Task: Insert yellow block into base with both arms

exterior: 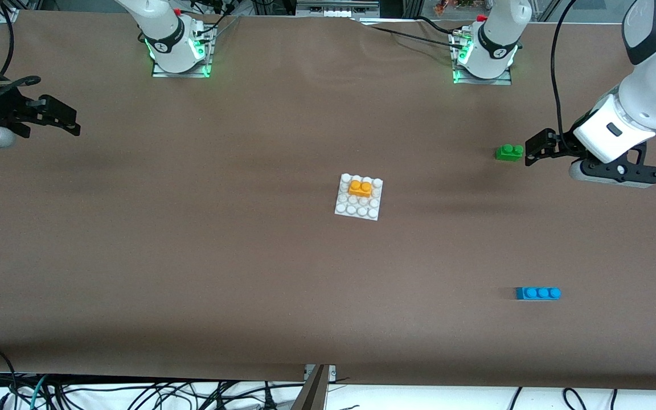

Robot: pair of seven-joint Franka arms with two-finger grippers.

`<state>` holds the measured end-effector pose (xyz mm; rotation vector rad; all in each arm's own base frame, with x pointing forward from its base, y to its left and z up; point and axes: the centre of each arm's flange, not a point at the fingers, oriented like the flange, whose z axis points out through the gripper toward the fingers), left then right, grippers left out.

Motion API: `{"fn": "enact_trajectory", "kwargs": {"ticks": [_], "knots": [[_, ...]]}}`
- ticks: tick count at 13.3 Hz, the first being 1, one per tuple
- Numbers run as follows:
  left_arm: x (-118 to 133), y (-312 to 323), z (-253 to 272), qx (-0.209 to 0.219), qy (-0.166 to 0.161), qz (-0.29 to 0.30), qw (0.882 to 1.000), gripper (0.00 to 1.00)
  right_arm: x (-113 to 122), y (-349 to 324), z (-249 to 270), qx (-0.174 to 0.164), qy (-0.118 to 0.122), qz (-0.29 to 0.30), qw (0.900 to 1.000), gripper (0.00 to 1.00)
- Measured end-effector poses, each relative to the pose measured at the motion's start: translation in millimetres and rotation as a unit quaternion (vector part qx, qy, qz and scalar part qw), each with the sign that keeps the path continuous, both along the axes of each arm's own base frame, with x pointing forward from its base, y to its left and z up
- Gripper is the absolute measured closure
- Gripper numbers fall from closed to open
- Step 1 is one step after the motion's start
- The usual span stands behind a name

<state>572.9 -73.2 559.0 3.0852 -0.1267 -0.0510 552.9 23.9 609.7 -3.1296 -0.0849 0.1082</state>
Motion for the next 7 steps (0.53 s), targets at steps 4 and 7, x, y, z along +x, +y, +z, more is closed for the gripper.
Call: {"fn": "enact_trajectory", "kwargs": {"ticks": [4,7], "knots": [[-2.1,5.5,6.2,0.000,-0.005,0.005,1.000,0.00,0.0,1.0,0.8,0.000,-0.001,0.001,1.000,0.00],[-2.5,11.7,7.2,0.000,-0.006,0.010,1.000,0.00,-0.2,7.6,1.8,0.000,-0.002,0.007,1.000,0.00]]}}
